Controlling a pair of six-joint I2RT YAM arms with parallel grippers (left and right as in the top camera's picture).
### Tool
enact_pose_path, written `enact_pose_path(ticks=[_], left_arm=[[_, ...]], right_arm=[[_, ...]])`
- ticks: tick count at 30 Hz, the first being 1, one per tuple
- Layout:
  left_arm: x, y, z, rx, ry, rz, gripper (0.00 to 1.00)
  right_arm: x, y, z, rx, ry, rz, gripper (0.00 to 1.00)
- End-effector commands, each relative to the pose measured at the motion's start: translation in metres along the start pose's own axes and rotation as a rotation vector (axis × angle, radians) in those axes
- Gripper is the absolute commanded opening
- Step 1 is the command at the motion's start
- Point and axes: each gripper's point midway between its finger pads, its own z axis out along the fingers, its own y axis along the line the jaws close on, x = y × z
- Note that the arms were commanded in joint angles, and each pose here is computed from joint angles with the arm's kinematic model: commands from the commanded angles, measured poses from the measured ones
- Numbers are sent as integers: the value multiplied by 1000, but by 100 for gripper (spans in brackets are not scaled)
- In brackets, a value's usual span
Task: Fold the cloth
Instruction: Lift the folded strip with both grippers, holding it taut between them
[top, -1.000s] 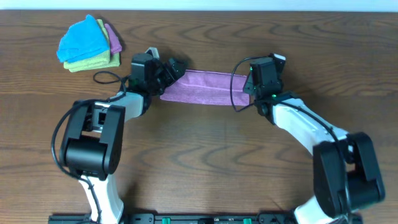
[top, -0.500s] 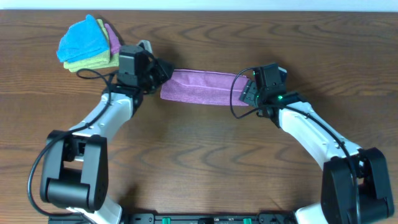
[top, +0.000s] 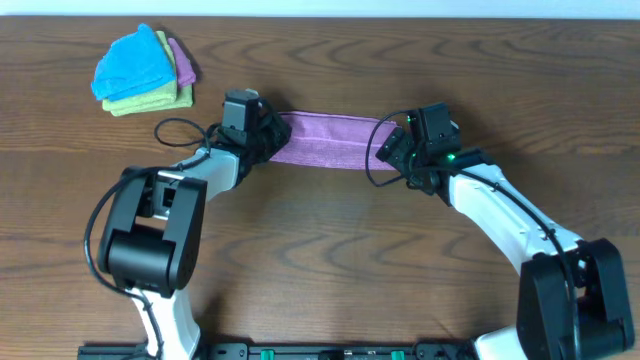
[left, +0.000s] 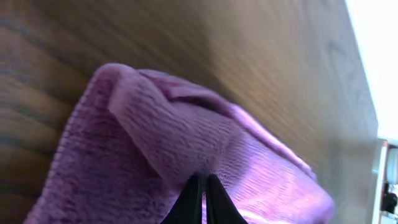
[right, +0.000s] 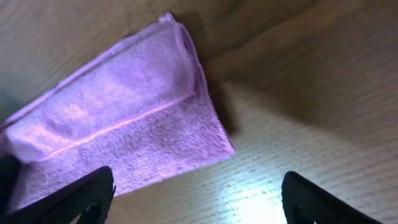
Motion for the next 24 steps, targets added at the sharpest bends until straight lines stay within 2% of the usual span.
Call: enact_pose_path(ticks=[1, 9, 15, 17, 20, 24], left_arm=[[-4, 5, 6, -20, -15, -14, 6], [1, 16, 8, -56, 4, -26, 6], [3, 16, 8, -57, 14, -30, 6], [7, 17, 8, -56, 30, -33, 6], [8, 17, 7, -58, 38, -35, 6], [8, 17, 7, -58, 39, -35, 6]], right_arm=[[1, 2, 8, -12, 16, 26, 83], [10, -4, 30, 6, 55, 58, 89], [14, 4, 51, -31, 67, 92, 91], [14, 3, 56, -29, 66, 111, 94], [14, 5, 60, -39, 62, 110, 92], [16, 9, 70, -53, 59, 106, 83]])
